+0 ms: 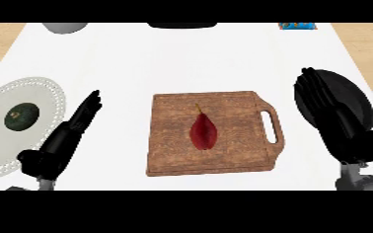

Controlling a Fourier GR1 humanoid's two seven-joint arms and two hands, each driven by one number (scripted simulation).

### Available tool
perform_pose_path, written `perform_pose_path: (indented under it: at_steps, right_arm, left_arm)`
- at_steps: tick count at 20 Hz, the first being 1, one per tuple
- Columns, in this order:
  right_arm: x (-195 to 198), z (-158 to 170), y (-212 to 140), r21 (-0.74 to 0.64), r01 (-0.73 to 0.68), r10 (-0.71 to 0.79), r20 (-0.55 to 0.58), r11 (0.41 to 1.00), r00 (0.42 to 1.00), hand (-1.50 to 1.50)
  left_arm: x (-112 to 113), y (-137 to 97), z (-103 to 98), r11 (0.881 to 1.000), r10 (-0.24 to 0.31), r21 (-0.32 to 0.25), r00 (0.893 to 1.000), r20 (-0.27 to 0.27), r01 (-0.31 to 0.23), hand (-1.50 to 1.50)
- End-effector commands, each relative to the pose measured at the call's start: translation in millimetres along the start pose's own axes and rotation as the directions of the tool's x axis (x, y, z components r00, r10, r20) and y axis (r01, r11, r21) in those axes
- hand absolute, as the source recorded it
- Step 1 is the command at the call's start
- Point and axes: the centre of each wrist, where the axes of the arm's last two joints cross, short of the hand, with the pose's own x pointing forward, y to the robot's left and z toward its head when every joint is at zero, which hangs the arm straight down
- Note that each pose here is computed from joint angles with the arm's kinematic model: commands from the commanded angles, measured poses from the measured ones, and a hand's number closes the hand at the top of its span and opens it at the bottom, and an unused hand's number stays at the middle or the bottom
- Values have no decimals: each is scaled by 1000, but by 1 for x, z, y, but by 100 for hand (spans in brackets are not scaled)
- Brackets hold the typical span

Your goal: Pick the pear from the cutting board and place it in the pan

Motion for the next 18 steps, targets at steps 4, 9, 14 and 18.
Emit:
perform_pose_path:
  at_steps: [4,9,14,18]
  right_arm:
    - [48,-44,38,332,54,-135,228,942,964,150]
    - [11,-64,48,145,-113,83,198,983,977,-150]
    - [0,-37,-5,299,-238,156,272,924,949,-150]
    - [20,-63,-12,261,-381,293,319,887,901,-150]
  left_arm:
    - [12,-35,-13,995,93,34,985,143,-99,0]
    - [34,-67,-27,978,184,73,971,153,-196,0]
    - [2,-70,-32,980,162,93,976,145,-177,0]
    - [5,-69,-25,978,177,82,970,169,-193,0]
